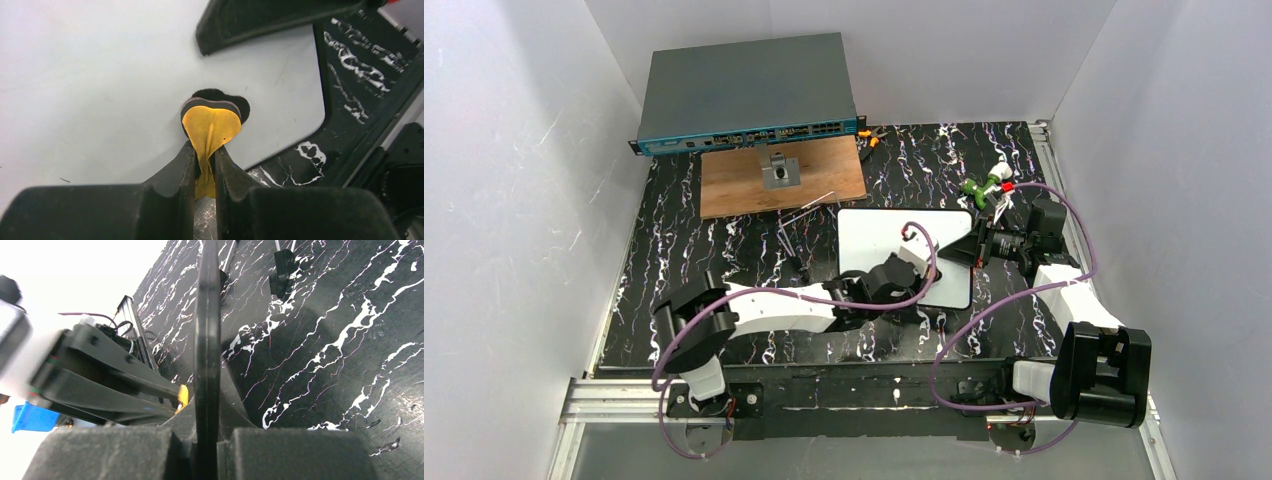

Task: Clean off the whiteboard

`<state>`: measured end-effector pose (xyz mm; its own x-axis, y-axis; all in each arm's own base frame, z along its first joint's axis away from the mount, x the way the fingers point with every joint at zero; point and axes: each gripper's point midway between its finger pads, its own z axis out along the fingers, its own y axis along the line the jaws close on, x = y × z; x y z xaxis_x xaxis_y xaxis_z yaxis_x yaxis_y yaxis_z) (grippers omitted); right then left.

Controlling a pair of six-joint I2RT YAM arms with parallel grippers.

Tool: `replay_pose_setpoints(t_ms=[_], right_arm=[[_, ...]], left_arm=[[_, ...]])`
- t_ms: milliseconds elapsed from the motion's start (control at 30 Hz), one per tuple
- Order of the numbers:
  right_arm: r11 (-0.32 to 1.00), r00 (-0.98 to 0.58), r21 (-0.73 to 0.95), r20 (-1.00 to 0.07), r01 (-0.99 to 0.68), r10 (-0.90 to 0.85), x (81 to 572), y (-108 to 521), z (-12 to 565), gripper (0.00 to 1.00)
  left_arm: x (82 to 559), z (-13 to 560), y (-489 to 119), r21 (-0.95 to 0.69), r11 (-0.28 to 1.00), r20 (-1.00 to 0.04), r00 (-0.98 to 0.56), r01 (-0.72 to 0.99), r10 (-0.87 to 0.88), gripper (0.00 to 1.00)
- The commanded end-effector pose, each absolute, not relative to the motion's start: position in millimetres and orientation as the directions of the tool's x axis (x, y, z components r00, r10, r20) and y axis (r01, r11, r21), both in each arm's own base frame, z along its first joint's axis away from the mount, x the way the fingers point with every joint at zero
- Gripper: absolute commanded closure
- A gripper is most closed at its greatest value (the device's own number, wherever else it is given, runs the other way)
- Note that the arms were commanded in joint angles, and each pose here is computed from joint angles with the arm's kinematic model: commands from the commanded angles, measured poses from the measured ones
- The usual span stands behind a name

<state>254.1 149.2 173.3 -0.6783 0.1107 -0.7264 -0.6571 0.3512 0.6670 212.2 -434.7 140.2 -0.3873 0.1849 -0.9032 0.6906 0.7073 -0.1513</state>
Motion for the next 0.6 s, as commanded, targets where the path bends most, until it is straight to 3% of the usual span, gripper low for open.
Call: replay_pose_setpoints(t_ms=[0,400,567], right_arm=[[0.281,-0.618,0.614,-0.781,-0.737,0.086,249,154,195,0.99],[0.294,-0.633,0.630,-0.768,-0.719,0.096,252,153,194,0.99],[0.297,-0.633,0.630,-0.768,-0.718,0.099,252,153,195,0.99]], left_arm=[[214,156,-453,-0.137,0.705,-0.920,-0.352,0.696,0.169,1.00],[182,151,-513,-0.109,0.607,-0.917,-0.316,0.787,0.244,1.00],[197,140,-494,-0.029,0.689,-0.906,-0.310,0.725,0.288,1.00]])
